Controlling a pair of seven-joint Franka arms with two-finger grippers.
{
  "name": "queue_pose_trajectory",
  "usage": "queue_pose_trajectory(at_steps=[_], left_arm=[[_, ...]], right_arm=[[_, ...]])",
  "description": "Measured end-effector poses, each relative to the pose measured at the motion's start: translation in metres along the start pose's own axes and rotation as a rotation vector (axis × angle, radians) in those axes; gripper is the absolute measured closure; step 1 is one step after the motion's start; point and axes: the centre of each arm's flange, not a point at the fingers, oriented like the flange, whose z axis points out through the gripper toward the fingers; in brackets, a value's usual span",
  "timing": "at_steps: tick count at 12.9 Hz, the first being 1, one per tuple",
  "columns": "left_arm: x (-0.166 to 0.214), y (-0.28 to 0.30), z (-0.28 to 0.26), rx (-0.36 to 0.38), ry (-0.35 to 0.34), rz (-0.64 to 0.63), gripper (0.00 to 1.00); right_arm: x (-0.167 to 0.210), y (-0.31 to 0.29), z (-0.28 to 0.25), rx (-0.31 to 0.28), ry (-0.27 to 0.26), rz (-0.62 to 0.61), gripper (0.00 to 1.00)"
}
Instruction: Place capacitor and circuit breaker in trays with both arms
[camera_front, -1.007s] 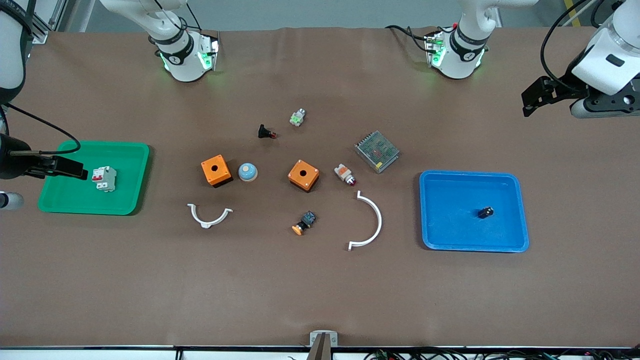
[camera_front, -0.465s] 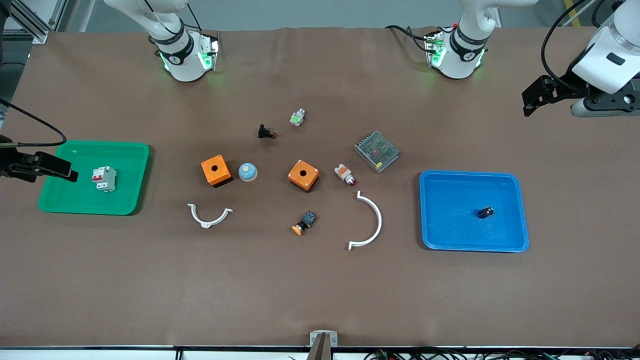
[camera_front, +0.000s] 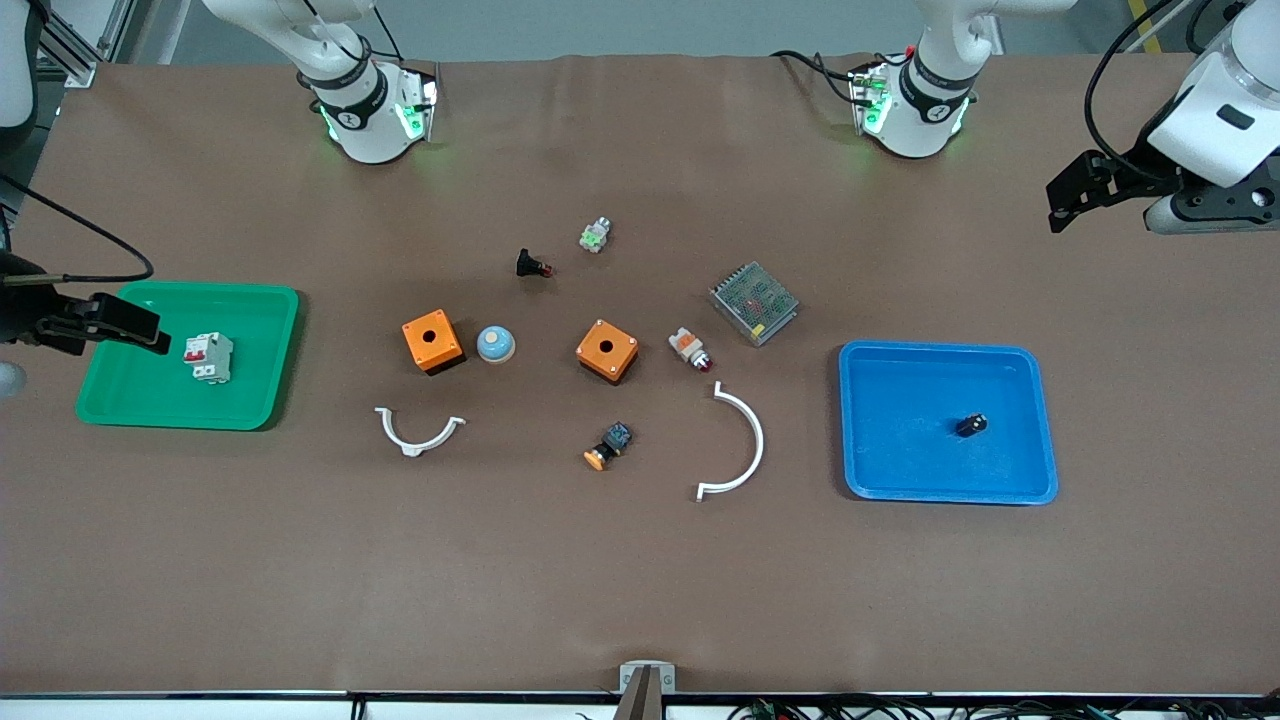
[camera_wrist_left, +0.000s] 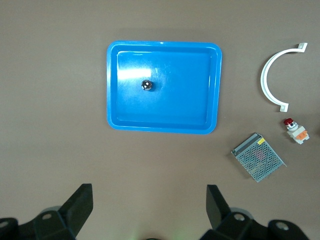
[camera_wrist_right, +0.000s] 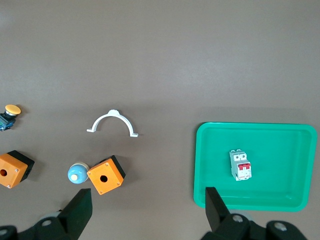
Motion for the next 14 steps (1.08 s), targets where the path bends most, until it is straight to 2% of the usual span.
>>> queue_pose_trajectory(at_steps=[3,11,14], left_arm=[[0.0,0.0,0.0,0.0,0.001,0.0,0.0],[0.0,0.0,-0.008,-0.002,0.017,0.003,0.0],[0.001,0.0,-0.009,-0.002,0.019,0.054,0.0]], right_arm=[[-0.012,0.005,0.006,0.003,0.022,0.008,0.0],[-0.02,0.006,0.011,0.005,0.018,0.011,0.0],[-0.02,0.009,0.012,0.004,0.019,0.015,0.0]])
